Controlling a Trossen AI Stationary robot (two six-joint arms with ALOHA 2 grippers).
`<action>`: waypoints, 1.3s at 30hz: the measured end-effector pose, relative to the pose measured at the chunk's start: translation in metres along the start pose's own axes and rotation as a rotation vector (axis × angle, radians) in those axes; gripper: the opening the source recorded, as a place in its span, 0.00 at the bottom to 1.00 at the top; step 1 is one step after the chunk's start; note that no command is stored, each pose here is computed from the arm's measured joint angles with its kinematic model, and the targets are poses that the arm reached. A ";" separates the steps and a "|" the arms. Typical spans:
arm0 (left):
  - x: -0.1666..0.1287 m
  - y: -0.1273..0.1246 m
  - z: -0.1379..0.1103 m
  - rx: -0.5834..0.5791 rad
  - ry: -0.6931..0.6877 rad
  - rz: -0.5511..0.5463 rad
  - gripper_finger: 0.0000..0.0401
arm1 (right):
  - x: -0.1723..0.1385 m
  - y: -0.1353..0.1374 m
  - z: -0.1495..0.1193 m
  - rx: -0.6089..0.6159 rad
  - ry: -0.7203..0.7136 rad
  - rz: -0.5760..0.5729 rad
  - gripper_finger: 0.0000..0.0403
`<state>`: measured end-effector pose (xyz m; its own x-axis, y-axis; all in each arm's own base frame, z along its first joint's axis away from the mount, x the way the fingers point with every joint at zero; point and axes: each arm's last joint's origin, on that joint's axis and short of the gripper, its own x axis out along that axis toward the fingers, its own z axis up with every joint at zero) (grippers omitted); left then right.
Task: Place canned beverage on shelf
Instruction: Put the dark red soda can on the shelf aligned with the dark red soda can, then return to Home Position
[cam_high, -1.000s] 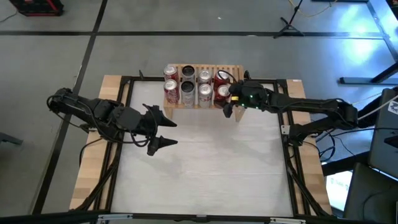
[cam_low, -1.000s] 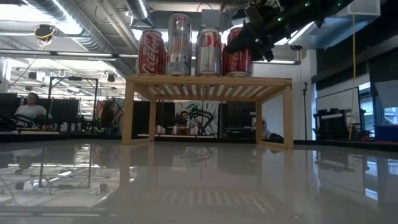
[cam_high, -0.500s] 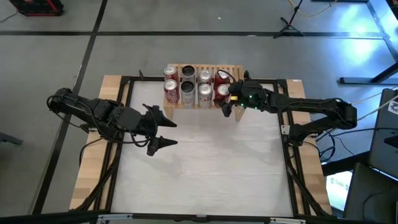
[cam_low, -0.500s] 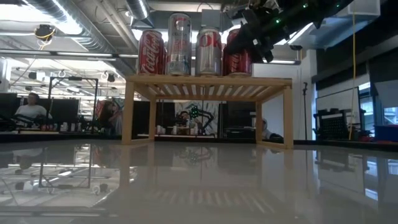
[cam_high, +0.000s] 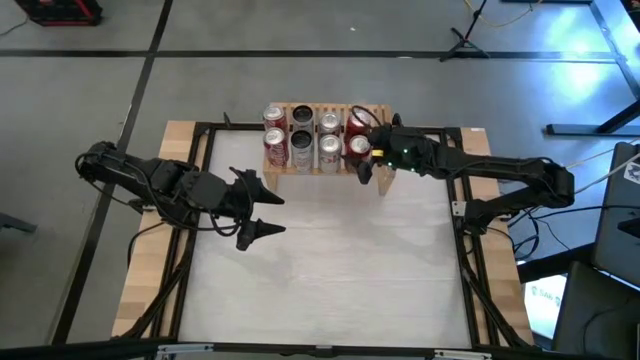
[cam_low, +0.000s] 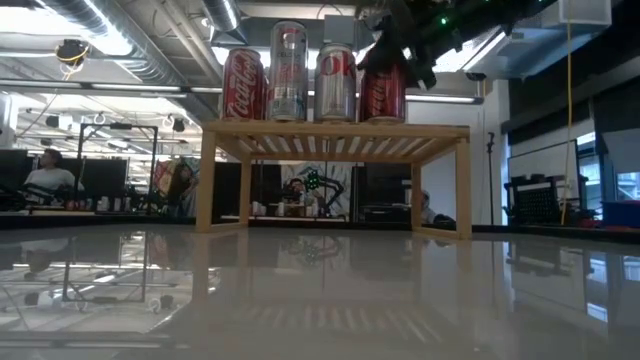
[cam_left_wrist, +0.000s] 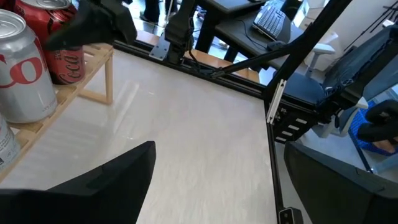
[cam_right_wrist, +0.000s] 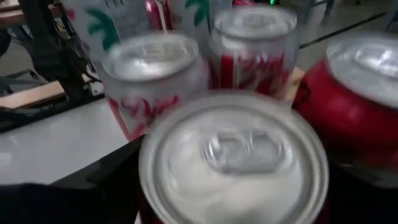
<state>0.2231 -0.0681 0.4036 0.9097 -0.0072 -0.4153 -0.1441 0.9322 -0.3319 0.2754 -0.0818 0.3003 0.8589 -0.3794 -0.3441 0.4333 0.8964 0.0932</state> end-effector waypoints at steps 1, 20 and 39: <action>0.000 0.000 0.000 0.000 0.000 0.000 0.88 | -0.001 0.001 0.004 -0.003 -0.008 0.002 0.86; 0.000 0.000 0.000 -0.001 -0.001 -0.001 0.88 | -0.038 0.008 0.082 -0.032 -0.009 0.029 0.84; -0.040 0.028 -0.001 0.117 0.005 0.168 0.51 | -0.074 0.094 0.082 -0.104 -0.002 0.408 0.35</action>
<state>0.1822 -0.0422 0.4103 0.8746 0.1503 -0.4610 -0.2471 0.9562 -0.1571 0.2747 0.0116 0.4107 0.9548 0.0108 -0.2971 0.0280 0.9916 0.1262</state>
